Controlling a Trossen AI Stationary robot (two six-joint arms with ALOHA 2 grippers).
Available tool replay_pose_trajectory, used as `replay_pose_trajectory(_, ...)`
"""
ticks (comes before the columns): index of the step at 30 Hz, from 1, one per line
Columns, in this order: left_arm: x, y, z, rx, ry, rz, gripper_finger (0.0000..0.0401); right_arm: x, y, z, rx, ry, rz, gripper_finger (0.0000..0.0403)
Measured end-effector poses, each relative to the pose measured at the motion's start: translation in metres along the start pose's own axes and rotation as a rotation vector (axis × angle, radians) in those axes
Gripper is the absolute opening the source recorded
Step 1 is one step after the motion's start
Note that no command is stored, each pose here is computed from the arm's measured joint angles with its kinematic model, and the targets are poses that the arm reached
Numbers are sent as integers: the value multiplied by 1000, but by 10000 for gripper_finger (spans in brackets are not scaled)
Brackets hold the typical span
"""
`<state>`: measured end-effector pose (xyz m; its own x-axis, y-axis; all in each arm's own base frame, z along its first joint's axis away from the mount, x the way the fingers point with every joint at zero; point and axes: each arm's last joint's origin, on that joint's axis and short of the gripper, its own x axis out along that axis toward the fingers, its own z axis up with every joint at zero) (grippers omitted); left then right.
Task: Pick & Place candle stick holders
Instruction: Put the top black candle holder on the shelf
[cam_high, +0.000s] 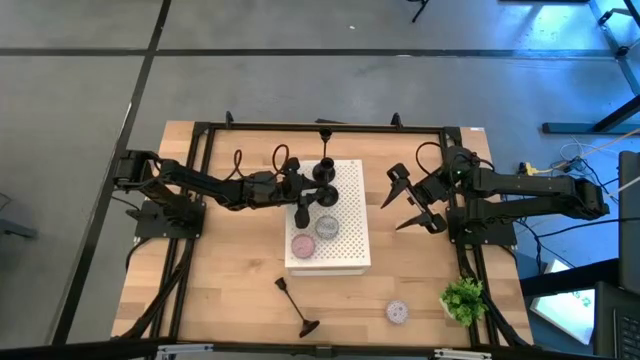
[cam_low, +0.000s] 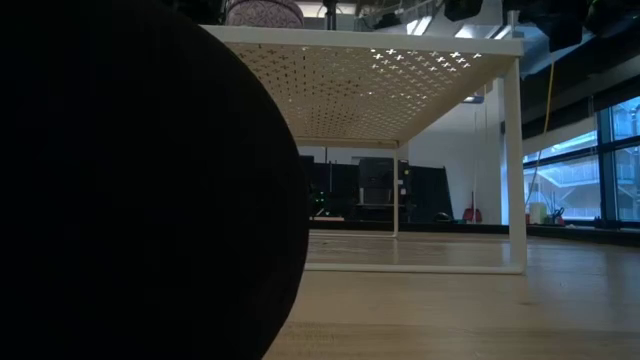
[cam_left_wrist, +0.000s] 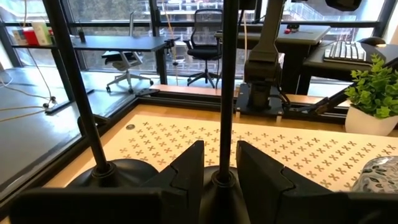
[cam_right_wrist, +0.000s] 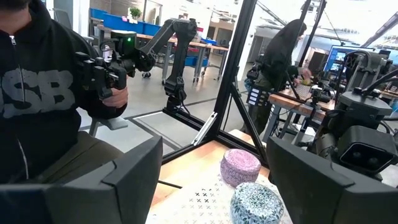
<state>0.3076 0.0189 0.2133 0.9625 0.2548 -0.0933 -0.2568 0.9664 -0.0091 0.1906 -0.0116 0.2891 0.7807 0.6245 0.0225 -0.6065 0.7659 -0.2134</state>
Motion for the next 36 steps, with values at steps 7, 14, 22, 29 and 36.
replay_pose_trajectory(7, 0, 0, -1, -8, 5, 0, 88, 0, 0, 0, 3, 0, 0, 289)
replay_pose_trajectory(14, 0, 0, -1, -9, 14, 0, 88, 0, 0, 0, 3, 0, 0, 289)
replay_pose_trajectory(22, -1, 0, -1, -9, 17, 0, 88, 0, 0, 0, 5, 2, 0, 288)
replay_pose_trajectory(29, -2, 0, 0, -15, 15, 7, 88, 0, 0, -1, 16, 8, -5, 288)
replay_pose_trajectory(36, -3, -1, 2, -14, 16, 3, 88, 4, -8, -13, 102, 82, -143, 288)
